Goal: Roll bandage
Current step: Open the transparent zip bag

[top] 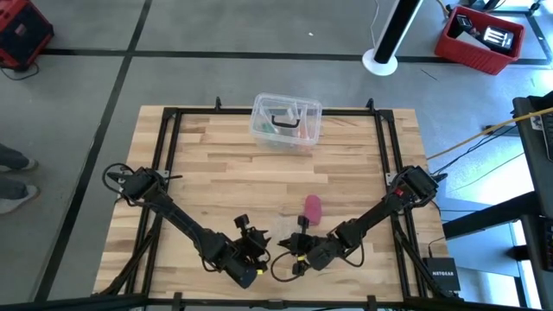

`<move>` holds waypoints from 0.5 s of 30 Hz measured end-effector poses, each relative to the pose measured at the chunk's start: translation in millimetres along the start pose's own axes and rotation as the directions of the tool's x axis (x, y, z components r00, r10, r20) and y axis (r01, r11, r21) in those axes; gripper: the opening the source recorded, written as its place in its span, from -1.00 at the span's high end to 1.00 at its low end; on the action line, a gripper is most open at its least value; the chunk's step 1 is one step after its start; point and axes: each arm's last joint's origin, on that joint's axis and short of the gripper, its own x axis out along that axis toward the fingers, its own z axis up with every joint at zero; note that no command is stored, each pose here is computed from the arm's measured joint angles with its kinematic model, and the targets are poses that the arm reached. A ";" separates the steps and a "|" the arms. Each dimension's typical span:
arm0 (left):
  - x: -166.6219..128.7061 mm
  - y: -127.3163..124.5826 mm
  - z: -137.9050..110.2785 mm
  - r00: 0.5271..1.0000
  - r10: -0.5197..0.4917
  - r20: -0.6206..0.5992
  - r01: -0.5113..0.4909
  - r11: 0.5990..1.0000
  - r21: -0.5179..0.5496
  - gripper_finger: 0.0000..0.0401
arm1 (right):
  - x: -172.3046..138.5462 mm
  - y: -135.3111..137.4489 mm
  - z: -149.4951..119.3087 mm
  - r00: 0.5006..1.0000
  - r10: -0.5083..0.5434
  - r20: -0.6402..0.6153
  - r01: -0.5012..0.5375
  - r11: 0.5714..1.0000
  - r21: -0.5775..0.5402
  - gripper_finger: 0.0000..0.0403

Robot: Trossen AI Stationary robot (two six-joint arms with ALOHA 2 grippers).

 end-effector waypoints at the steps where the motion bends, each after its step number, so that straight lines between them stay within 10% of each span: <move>1: 0.0 0.0 0.0 1.000 0.000 0.000 0.000 1.000 0.009 0.53 | 0.0 0.0 -0.2 1.000 0.003 -0.004 -0.003 1.000 -0.001 1.00; 15: 0.4 -1.2 3.1 1.000 -0.001 0.027 0.000 0.999 0.043 0.53 | 0.0 1.3 -0.4 0.999 0.047 -0.019 -0.048 0.997 -0.053 1.00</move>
